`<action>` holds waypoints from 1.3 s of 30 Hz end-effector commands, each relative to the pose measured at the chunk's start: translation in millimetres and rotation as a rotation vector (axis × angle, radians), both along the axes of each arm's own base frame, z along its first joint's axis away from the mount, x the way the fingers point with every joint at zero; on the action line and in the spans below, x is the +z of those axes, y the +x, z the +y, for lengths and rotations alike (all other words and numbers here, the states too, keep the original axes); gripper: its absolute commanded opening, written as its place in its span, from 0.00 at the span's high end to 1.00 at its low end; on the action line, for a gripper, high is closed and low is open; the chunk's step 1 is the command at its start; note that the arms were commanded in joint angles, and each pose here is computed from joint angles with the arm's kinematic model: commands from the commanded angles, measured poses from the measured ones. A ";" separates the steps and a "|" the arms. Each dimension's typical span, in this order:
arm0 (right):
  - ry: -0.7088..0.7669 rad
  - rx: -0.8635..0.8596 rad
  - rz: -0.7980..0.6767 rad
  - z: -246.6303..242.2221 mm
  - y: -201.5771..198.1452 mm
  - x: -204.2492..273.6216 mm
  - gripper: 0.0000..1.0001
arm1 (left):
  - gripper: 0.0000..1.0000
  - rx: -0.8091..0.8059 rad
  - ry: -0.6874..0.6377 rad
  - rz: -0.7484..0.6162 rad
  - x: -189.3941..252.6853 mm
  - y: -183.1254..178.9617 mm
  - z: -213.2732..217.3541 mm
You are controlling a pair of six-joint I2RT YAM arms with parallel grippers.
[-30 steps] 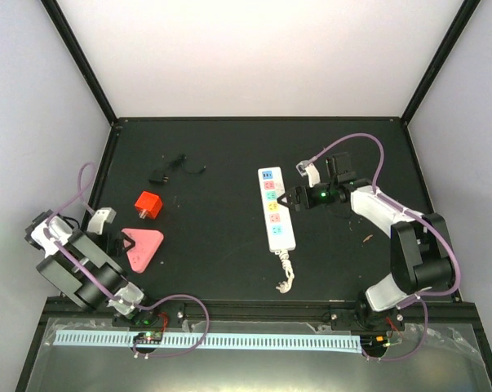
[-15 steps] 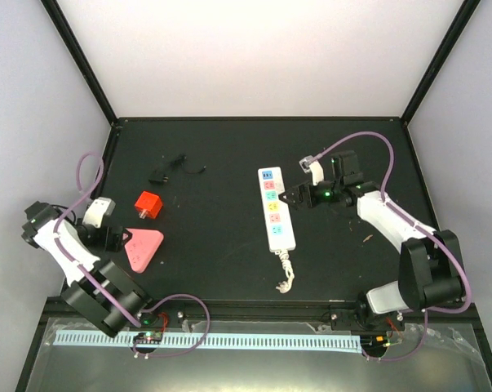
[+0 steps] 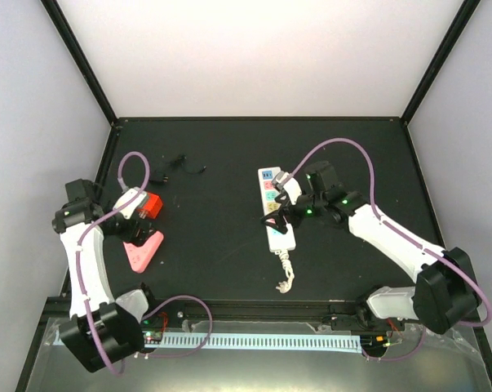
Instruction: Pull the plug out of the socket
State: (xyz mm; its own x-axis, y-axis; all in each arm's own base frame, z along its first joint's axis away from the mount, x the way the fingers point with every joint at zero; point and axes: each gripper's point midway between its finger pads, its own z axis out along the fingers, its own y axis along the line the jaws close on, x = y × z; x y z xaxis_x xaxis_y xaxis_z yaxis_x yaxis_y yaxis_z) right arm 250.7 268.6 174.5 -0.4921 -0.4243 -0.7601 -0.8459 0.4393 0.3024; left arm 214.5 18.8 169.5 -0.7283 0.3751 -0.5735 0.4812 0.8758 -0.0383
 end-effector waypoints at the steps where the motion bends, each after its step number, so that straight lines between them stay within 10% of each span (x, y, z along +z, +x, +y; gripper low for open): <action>1: -0.044 -0.009 -0.112 -6.7 4.2 15.6 0.00 | 0.01 -0.013 0.039 -0.079 27.2 20.4 -14.4; 21: -0.087 -0.316 -0.305 -81.1 30.4 70.8 0.00 | 0.01 -0.247 -0.071 -0.236 87.5 92.1 -163.3; 39: 0.055 -0.643 -0.089 -167.9 102.4 46.6 0.00 | 0.01 0.065 -0.018 -0.217 55.5 152.9 -148.2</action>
State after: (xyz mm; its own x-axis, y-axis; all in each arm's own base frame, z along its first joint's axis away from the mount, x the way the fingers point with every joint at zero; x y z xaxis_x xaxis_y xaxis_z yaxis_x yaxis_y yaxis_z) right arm 346.7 97.9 214.0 -0.5915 -0.0710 -0.8032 -0.4371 0.8653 0.2455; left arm 348.3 -139.3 235.8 -0.5542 0.3598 -0.7506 0.5166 0.8557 0.0288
